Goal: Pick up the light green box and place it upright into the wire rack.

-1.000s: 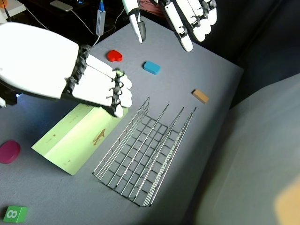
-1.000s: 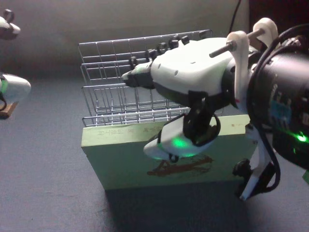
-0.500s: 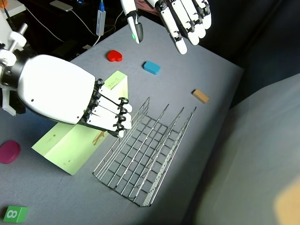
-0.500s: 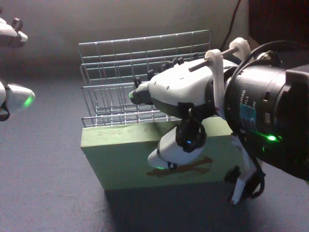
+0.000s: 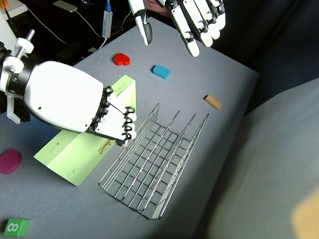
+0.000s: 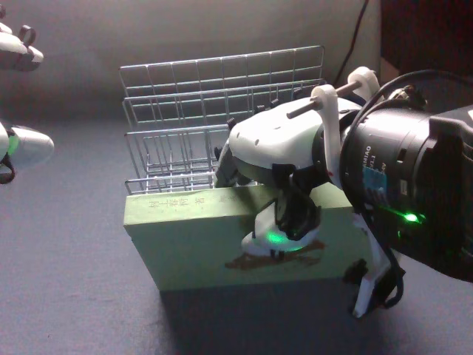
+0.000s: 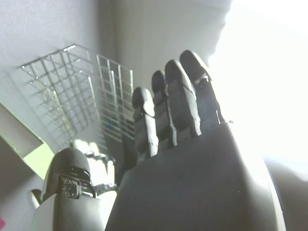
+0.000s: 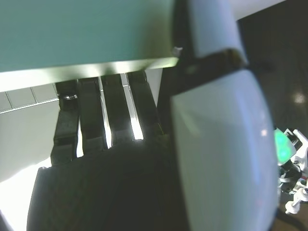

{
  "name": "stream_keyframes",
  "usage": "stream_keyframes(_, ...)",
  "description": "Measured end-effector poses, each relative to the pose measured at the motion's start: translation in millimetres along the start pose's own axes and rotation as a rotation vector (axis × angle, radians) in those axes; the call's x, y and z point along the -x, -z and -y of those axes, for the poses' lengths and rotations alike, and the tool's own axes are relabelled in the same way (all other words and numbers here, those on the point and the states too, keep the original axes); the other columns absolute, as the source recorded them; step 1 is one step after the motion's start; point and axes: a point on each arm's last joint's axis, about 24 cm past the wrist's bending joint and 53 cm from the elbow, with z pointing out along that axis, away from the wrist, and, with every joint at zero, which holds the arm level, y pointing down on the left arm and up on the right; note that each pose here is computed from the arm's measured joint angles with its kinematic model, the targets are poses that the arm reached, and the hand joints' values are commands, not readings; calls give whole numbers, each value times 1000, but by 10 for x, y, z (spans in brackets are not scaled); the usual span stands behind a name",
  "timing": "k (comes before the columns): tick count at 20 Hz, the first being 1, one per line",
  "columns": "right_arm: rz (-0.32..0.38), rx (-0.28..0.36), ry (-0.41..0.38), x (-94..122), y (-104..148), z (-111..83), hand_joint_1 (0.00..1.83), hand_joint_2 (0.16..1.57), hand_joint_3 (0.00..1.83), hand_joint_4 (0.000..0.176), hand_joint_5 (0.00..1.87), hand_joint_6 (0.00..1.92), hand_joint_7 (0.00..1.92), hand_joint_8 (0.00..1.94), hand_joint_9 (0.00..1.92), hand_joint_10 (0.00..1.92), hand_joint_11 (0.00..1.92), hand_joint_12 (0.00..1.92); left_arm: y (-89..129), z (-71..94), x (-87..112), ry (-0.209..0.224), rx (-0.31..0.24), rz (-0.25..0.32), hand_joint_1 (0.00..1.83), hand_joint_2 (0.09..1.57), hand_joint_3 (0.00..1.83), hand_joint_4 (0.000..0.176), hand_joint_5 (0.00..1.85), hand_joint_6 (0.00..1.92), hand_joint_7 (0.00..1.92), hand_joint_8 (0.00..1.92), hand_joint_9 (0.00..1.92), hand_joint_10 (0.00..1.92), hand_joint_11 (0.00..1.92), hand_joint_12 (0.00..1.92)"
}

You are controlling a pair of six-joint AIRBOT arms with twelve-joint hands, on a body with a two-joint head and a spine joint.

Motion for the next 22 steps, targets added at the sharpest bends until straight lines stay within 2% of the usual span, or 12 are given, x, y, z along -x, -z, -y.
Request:
stream_keyframes(1, 0, 0, 1, 1, 0, 0, 1193, 1129, 3, 0, 840, 909, 979, 807, 892, 160, 455, 1265, 0, 3, -3, 2, -1, -1, 114, 1183, 0, 68, 315, 1, 289, 2, 274, 1, 0, 743)
stream_keyframes(2, 0, -1, 2, 2, 0, 2, 1325, 1164, 0, 0, 792, 1046, 956, 1046, 794, 1160, 545, 1382, 0, 4, -4, 2, -2, -2, 114, 1183, 1, 68, 315, 1, 290, 2, 276, 2, 0, 743)
stream_keyframes(3, -2, -2, 0, -3, 1, 7, 1354, 1162, 0, 0, 806, 1037, 955, 1105, 780, 1364, 614, 1442, 0, 4, -4, 2, -2, -2, 114, 1184, 1, 68, 314, 0, 290, 2, 277, 3, 0, 743)
stream_keyframes(5, -7, -9, -10, 4, 8, 22, 1366, 1145, 0, 0, 874, 935, 980, 1086, 808, 1400, 721, 1496, 0, 6, -6, 4, -2, -3, 113, 1184, 1, 68, 317, 1, 297, 5, 282, 4, 0, 741)
stream_keyframes(9, -19, -23, -32, 32, 33, 66, 1361, 1155, 2, 0, 876, 956, 937, 1122, 783, 1447, 687, 1527, 0, 12, -17, 10, -5, -7, 114, 1188, 2, 68, 317, 1, 300, 4, 284, 4, 0, 740)
stream_keyframes(11, -1, -20, -34, 124, 68, 70, 1361, 1156, 2, 0, 874, 958, 934, 1124, 782, 1450, 686, 1529, 0, 11, -18, 10, -5, -8, 113, 1188, 2, 68, 317, 1, 300, 4, 284, 4, 0, 740)
stream_keyframes(13, 28, 4, -48, 278, 141, 13, 1361, 1159, 1, 0, 843, 995, 924, 1122, 807, 1442, 724, 1525, 0, 4, -26, 10, -1, -11, 107, 1190, 3, 69, 306, 0, 298, 3, 291, 6, 0, 744)
stream_keyframes(17, 105, 68, -44, 649, 337, -185, 1359, 1161, 1, 0, 833, 1024, 924, 1120, 802, 1445, 675, 1518, 0, -5, -36, 12, 2, -15, 104, 1195, 3, 68, 304, 2, 295, 2, 297, 6, 0, 749)
stream_keyframes(18, 122, 81, -38, 737, 378, -233, 1244, 1151, 1, 0, 868, 1029, 959, 1157, 798, 1238, 674, 1513, 0, -5, -37, 12, 2, -16, 103, 1195, 2, 69, 305, 2, 295, 1, 297, 5, 0, 772)
stream_keyframes(19, 145, 91, -21, 841, 428, -273, 1220, 1148, 0, 0, 881, 1023, 965, 1165, 813, 1170, 679, 1512, 0, -6, -38, 13, 3, -16, 105, 1195, 1, 69, 307, 2, 302, 3, 304, 5, 0, 794)
stream_keyframes(22, 187, 108, -3, 1024, 512, -352, 1217, 1143, 0, 0, 904, 991, 966, 1170, 835, 1147, 688, 1509, 0, -8, -43, 14, 4, -18, 105, 1195, 1, 69, 314, 4, 305, 3, 306, 5, 0, 799)
